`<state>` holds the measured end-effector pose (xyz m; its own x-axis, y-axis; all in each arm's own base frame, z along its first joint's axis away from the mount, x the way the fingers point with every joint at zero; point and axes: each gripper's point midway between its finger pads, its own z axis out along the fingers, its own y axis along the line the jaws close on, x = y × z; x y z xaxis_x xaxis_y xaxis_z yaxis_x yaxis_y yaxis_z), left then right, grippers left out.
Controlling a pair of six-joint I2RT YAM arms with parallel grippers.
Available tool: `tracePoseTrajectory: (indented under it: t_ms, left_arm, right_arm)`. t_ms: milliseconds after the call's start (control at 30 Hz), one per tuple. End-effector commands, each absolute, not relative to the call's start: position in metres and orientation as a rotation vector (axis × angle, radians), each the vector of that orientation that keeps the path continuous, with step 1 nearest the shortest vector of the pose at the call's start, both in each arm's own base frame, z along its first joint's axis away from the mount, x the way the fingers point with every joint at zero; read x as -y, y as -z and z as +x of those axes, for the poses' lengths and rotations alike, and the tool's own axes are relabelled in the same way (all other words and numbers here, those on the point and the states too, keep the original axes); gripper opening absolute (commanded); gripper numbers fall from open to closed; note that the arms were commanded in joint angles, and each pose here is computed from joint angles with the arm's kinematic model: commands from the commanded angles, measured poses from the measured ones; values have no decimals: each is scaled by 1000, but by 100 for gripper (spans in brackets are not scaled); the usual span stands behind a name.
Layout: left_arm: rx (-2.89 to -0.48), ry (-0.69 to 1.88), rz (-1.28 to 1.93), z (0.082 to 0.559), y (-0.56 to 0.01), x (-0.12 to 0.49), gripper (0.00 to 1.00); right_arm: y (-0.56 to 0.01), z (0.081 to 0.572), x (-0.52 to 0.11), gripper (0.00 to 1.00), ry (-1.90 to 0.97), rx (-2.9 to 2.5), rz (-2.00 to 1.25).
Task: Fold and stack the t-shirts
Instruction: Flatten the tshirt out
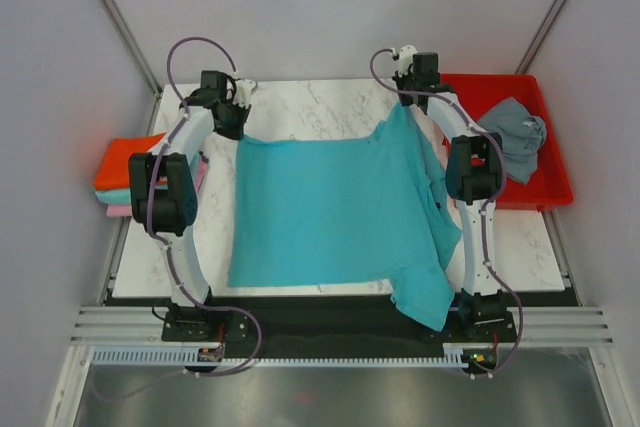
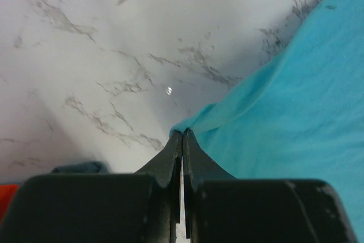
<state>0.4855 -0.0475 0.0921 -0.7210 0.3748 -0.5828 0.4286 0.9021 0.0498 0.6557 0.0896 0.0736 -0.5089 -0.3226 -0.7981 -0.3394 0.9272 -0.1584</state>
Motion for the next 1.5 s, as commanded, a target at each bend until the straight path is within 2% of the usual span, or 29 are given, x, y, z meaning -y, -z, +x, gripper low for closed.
tracePoseTrajectory:
  t_ms: [0,67,500,700,900,1133,1467]
  left_arm:
    - [-2330,-23,566,532,-128,31,2]
    - [-2347,-47,556,540,-118,25,2]
    - [-2255,-215,466,588,-138,-1,2]
    - [-2215,-237,445,603,-147,-7,2]
    - [-2218,-215,421,595,-155,-6,2]
    - [-2203,-159,437,575,-177,2,2]
    - [-2209,-120,407,552,-186,1,2]
  right_arm:
    - [-132,692,-86,0,45,-1974,-425]
    - [-130,697,-85,0,51,-1958,-409]
    - [-133,722,-101,0,156,-1831,-447]
    - [-115,723,-113,0,157,-1848,-460]
    - [-121,711,-109,0,147,-1884,-442]
    - [-180,684,-104,0,137,-1862,-446]
    - [-206,643,-102,0,96,-1895,-462]
